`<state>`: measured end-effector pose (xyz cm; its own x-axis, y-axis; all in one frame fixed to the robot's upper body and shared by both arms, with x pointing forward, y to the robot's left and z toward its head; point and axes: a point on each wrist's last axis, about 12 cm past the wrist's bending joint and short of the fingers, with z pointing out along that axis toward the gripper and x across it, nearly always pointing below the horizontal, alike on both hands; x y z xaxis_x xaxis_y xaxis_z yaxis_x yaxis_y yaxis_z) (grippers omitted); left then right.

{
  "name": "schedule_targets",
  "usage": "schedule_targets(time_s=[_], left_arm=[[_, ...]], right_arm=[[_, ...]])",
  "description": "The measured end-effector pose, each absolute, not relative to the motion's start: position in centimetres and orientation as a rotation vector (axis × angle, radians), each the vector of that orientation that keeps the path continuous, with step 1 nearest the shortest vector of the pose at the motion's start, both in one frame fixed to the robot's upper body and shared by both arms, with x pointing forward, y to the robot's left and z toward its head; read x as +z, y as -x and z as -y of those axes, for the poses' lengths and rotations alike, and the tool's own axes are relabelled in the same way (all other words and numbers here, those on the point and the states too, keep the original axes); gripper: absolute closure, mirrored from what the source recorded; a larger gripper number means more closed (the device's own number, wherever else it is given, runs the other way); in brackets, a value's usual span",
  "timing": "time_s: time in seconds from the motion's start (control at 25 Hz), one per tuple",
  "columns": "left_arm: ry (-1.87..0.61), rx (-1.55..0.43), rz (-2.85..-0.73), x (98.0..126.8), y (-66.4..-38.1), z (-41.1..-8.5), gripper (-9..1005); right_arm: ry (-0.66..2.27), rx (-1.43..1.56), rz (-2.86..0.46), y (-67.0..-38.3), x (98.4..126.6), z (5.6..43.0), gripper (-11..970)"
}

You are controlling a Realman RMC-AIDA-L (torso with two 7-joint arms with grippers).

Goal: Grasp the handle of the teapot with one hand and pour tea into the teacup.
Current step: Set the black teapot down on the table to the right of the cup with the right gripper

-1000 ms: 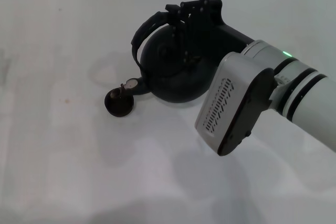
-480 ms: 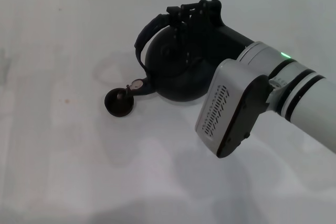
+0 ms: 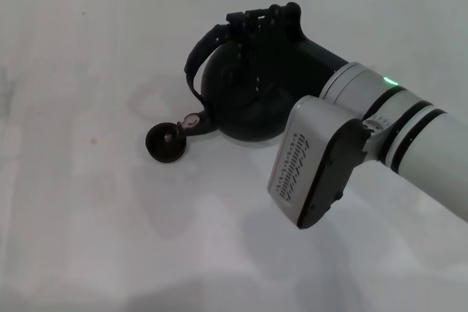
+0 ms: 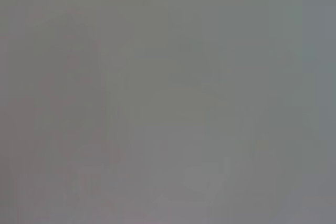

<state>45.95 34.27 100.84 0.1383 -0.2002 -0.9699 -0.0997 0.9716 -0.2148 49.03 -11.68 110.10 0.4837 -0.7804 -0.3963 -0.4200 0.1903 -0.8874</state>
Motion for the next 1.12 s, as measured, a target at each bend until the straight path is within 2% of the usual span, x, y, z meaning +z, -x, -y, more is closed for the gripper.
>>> schedule_targets(time_s=[1.12], left_arm=[[0.254,-0.072,-1.434,100.86,-45.99,-34.31,104]], right_arm=[[1.497,-0.443,-0.998,-49.19,110.12,10.76,859]])
